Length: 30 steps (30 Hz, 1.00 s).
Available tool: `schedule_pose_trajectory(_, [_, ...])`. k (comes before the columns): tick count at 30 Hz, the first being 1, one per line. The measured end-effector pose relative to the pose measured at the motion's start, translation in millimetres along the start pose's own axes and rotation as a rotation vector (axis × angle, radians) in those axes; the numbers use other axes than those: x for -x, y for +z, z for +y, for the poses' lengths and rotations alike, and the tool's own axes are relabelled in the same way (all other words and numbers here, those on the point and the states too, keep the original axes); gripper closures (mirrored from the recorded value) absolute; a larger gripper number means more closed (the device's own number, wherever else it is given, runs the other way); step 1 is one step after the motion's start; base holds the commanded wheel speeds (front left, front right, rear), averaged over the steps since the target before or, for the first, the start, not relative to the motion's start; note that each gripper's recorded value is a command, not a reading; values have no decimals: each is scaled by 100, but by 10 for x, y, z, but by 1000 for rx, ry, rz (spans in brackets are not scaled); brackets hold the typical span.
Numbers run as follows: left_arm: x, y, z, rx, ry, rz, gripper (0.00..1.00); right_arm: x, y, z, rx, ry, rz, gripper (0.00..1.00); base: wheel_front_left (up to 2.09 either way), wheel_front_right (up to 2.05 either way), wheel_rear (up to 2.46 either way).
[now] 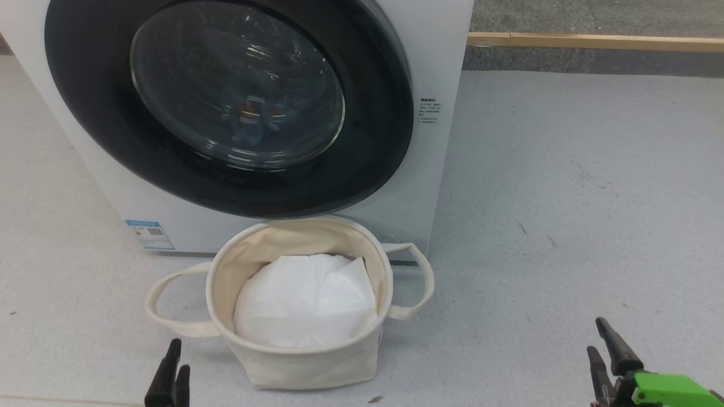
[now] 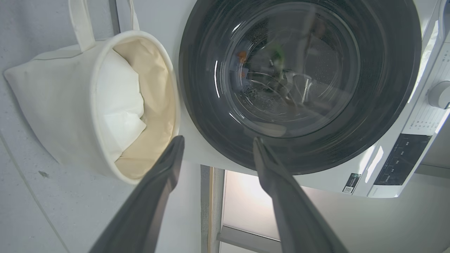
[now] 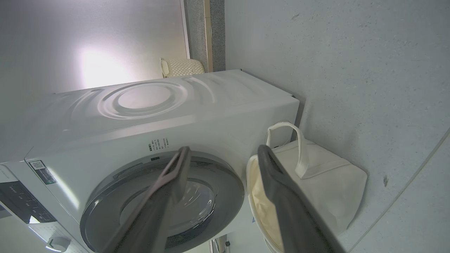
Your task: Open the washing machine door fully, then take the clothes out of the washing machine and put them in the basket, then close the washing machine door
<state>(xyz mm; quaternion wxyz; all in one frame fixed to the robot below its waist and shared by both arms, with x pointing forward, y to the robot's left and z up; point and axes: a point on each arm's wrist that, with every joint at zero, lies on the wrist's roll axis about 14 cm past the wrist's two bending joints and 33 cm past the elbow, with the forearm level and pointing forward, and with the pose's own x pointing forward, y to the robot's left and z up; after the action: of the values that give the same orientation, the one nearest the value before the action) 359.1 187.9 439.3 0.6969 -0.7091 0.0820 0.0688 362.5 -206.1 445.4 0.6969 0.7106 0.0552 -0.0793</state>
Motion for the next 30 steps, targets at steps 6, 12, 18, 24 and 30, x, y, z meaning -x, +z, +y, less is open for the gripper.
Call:
schedule_pose_trajectory(6, [19,9,42,3,16,-4,0,20,2,-46,0,-13,-4,0,0,0,0])
schedule_pose_trajectory(12, [5,27,7,0,12,-15,0,9,-18,-27,2,-8,-1,0,0,0,0])
schedule_pose_trajectory(18, [-44,47,-109,-18,-14,-24,0,-47,-52,84,5,23,5,0,0,0,0])
schedule_pose_trajectory(24, [-65,44,-176,-55,-25,-22,0,-63,-70,145,31,40,5,0,0,0,0])
schedule_pose_trajectory(30, [-77,27,-236,-134,-40,-13,0,-122,-120,305,123,83,10,0,0,0,0])
